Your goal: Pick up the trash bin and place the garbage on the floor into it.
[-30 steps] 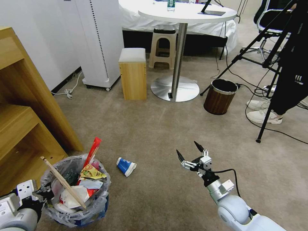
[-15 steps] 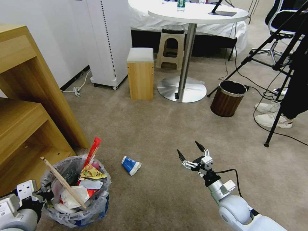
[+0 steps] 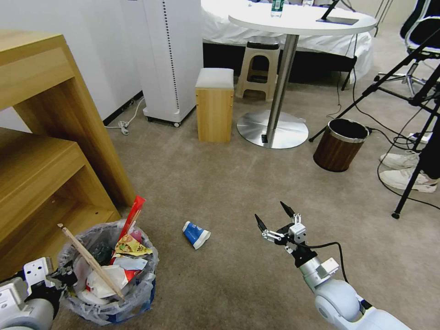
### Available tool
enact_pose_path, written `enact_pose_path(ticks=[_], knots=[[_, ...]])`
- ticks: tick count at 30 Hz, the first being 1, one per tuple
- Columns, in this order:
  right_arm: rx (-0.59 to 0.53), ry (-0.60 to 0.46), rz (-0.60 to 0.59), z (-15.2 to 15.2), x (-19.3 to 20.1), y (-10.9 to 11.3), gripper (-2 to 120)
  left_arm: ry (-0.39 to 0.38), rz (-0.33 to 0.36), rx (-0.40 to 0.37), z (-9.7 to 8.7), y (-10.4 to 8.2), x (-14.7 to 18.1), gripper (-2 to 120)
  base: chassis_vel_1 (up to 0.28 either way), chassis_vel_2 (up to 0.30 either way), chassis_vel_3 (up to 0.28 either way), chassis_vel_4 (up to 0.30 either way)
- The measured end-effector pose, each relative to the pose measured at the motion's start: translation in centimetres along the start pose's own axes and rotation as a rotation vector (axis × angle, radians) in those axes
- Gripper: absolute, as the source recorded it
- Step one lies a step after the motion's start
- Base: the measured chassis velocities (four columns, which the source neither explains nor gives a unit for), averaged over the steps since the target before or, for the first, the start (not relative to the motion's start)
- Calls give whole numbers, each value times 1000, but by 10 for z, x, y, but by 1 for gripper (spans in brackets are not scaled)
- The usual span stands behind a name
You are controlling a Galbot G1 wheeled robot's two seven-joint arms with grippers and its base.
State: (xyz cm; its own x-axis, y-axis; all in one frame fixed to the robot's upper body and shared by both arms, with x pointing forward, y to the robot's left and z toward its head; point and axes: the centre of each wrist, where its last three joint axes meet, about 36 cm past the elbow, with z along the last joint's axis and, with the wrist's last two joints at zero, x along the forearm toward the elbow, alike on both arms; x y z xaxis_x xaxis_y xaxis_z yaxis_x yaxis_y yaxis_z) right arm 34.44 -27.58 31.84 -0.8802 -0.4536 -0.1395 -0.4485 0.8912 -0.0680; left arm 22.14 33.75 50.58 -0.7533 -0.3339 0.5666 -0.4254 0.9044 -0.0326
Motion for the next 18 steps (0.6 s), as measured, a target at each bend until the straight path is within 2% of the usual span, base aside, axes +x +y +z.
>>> enact_pose_path(ticks=[18], knots=[[10,11,-1,-3,2,-2,100,-6,1,-5,-1,-2,0,1,0,0,0,0]])
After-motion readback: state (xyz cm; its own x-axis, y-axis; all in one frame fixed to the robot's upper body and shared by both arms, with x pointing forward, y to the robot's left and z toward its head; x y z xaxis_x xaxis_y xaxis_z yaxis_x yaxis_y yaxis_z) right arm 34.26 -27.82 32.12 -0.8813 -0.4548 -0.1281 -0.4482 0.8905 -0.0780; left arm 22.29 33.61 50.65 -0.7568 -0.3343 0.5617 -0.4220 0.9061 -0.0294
